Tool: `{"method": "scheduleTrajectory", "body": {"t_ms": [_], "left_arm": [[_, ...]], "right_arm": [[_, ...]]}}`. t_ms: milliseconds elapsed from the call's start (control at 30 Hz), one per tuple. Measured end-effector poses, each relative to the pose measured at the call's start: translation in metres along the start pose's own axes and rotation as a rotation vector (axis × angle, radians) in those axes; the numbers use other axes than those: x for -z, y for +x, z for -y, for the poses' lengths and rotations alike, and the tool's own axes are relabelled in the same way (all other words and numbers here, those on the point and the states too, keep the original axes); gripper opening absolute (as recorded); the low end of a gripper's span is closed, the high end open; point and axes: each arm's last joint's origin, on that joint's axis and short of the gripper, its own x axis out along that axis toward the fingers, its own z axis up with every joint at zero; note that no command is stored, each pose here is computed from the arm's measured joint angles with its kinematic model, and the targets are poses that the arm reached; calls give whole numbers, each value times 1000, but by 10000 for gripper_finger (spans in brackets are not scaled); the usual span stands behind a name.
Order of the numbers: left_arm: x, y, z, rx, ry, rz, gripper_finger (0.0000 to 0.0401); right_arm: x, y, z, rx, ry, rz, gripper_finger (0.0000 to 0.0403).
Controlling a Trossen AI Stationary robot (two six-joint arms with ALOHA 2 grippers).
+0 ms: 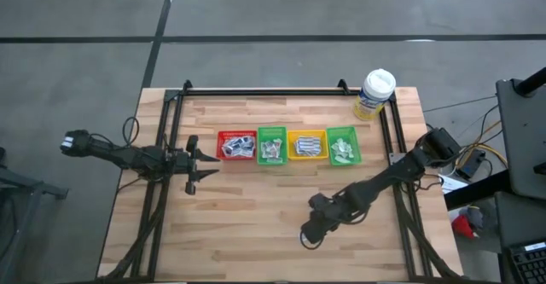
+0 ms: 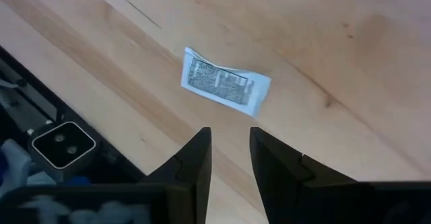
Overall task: Pick & Place First Aid Supplies
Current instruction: Put the ointment pack into the left green basket
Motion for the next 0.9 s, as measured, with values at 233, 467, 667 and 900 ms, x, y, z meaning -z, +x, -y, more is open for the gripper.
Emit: {"method": "scheduleTrajectory", "body": {"t_ms": [233,467,667,900], "left_arm": [[0,0,0,0,0,0,151],[0,0,0,-2,0,0,151],[0,0,0,-2,0,1,151],[0,0,0,-3,0,0,151]], "right_arm": [[-1,9,-3,19,29,-2,94],[-2,19,0,52,66,0,86],[-3,28,3,80,85,-16,81],[-5,32,4,94,110,-13,80]]}}
